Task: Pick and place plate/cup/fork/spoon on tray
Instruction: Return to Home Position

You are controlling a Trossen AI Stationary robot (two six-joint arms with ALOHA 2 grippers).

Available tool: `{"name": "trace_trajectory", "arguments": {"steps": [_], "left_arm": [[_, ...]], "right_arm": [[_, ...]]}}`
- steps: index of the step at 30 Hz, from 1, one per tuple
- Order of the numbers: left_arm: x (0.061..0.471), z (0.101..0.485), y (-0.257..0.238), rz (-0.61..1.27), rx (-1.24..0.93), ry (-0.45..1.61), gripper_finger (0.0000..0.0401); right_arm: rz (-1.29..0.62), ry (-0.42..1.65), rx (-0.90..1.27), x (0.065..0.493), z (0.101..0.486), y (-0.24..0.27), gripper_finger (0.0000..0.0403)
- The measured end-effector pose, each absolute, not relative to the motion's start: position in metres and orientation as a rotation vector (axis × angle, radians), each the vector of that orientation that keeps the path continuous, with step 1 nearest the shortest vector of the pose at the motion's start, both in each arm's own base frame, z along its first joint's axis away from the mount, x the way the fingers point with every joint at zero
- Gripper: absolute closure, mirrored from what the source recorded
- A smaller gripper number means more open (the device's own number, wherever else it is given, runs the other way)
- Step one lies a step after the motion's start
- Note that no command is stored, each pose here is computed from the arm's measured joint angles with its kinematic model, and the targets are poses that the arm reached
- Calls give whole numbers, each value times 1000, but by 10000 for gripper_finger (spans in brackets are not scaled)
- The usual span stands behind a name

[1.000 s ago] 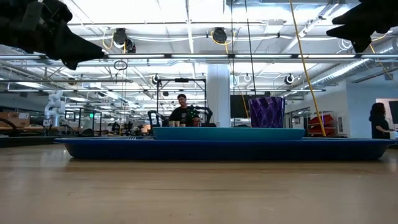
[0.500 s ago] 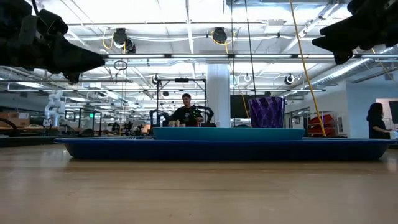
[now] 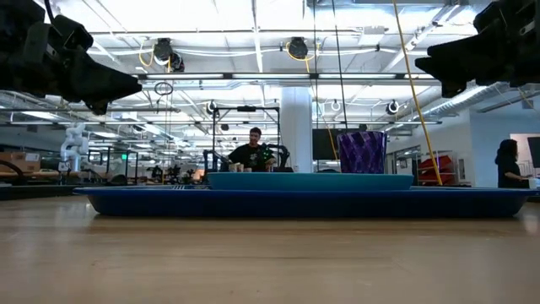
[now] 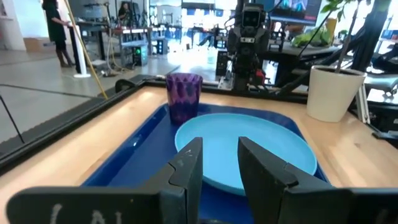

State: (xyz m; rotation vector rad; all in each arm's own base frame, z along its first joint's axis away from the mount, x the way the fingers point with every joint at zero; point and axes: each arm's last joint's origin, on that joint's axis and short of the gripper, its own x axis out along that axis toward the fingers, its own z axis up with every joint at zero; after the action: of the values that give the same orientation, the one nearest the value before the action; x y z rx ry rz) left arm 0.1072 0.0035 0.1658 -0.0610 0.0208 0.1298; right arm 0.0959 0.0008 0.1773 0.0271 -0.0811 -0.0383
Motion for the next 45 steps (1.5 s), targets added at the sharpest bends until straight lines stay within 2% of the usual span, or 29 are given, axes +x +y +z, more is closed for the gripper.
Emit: {"name": "trace_trajectory", "arguments": {"steps": [7,19,45], "left_arm": [[107,163,4,148,-70,48,298],[107,158,4,147,-14,112,297],[107,160,4,147,-16,90,297]], "right_arm": [[-21,-130,26,96,181,1,245],[-22,-40,49,97,172,1,245],[-21,-44,68,97,172,1,245]]}}
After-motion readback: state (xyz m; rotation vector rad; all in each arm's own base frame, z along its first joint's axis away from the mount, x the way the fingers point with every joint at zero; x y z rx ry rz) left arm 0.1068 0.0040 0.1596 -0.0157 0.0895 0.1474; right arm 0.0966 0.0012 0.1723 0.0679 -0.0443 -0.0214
